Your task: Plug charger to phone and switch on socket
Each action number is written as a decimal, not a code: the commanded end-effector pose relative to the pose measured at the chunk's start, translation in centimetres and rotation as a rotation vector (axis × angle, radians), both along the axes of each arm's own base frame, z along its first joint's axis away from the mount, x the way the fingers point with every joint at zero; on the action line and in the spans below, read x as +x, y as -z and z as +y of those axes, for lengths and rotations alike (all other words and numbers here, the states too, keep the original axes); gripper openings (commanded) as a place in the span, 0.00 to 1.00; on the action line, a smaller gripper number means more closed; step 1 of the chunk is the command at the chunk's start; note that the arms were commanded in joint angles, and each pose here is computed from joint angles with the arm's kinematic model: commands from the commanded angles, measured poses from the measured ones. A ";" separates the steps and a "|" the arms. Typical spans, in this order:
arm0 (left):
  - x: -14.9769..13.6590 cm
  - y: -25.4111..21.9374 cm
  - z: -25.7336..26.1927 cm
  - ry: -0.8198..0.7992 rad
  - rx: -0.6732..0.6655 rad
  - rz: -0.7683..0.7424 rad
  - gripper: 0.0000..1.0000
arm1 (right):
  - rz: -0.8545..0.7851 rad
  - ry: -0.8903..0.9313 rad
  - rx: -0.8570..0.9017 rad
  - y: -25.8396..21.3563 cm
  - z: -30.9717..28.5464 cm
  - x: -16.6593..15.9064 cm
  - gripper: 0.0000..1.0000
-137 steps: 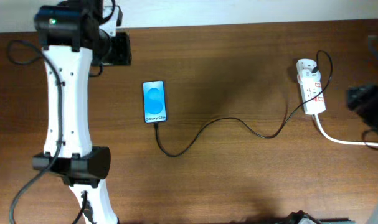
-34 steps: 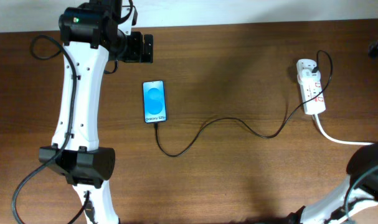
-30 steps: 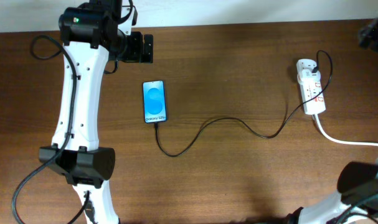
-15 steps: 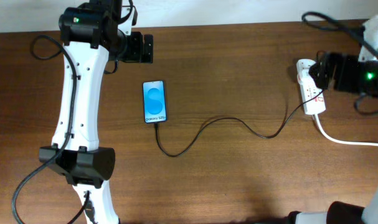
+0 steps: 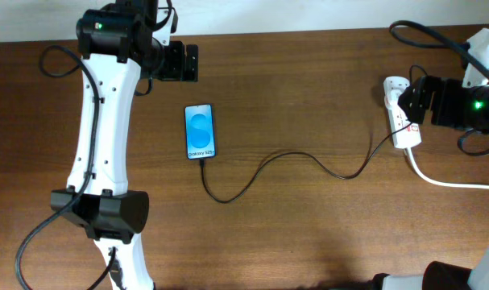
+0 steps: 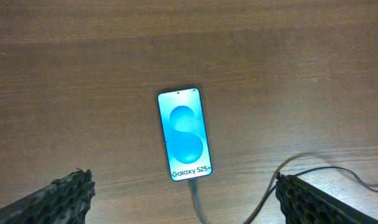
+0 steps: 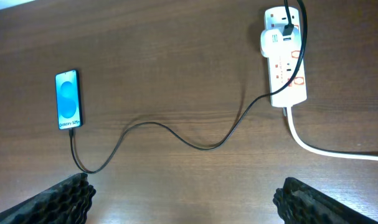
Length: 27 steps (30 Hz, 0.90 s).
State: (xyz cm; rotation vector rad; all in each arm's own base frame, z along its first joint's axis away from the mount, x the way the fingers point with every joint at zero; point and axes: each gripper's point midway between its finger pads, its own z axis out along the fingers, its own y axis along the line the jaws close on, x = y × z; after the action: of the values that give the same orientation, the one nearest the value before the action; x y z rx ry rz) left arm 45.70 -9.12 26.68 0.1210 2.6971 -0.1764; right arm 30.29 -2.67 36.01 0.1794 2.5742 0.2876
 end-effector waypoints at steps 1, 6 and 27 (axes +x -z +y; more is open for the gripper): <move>-0.3 -1.1 0.2 0.000 0.004 -0.027 0.99 | -0.049 -0.016 -0.014 -1.0 0.4 -0.1 0.98; -0.3 -1.1 0.2 0.000 0.004 -0.027 0.99 | -0.283 -0.068 -0.114 -3.7 1.8 1.4 0.98; -0.3 -1.1 0.2 0.000 0.004 -0.027 1.00 | -1.068 -0.045 -0.155 7.0 5.3 -3.2 0.98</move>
State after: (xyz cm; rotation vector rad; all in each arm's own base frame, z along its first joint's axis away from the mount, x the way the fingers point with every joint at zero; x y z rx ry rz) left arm 45.69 -9.11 26.66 0.1210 2.6978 -0.1763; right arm 27.67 3.08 30.73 -0.1702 1.5415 0.1195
